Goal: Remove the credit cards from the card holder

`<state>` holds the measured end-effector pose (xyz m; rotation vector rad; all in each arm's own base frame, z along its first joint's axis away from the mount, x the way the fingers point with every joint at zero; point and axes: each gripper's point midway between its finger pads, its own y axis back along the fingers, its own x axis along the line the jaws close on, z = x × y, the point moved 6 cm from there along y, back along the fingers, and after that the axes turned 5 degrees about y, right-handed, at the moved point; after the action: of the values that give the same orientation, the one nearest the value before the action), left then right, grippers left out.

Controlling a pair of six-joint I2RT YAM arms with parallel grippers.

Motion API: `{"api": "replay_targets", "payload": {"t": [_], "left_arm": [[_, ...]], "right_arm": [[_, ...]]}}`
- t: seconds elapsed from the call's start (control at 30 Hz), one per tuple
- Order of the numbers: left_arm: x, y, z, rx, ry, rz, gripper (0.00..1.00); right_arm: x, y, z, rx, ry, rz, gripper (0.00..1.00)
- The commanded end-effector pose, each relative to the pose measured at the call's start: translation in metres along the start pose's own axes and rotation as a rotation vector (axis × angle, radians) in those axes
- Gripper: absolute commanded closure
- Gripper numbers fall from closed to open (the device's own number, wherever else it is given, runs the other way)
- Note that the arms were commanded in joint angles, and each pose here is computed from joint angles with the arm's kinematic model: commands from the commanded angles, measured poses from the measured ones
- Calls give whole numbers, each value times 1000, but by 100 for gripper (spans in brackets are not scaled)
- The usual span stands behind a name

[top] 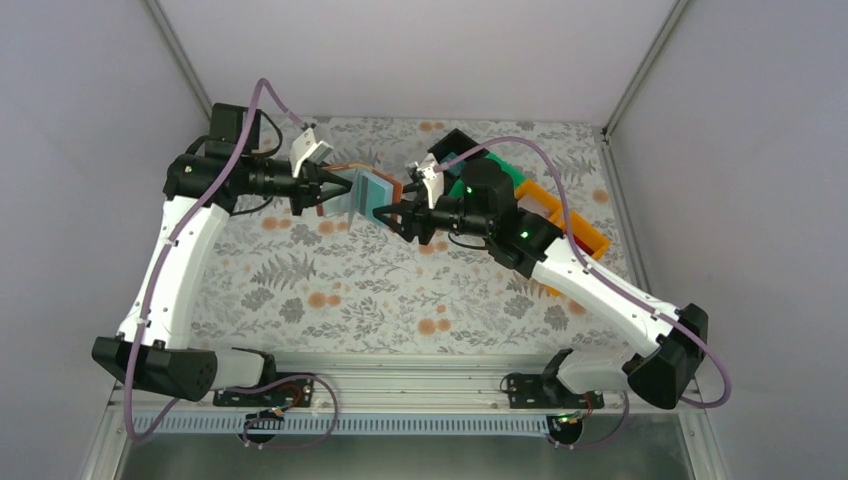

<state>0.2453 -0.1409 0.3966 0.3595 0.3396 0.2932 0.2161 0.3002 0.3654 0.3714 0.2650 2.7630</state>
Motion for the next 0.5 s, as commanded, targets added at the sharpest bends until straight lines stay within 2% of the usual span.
{"api": "replay_targets", "payload": {"t": [0.0,0.13,0.2,0.27,0.47], "left_arm": [[-5,4,3,-13,-10,19,98],[4,4,5,-7,-3,85,98],[4,3,5,-5,-2,80,98],[4,3,4,-6,-2,74,98],[2,4,4,-5,-14,75,98]], "right_arm": [[10,7,9,-25,49,32,42],[13,15,9,-45,48,28,25],[14,13,13,-59,27,38,23],[16,10,15,-63,23,59,26],[13,5,13,-57,36,55,48]]}}
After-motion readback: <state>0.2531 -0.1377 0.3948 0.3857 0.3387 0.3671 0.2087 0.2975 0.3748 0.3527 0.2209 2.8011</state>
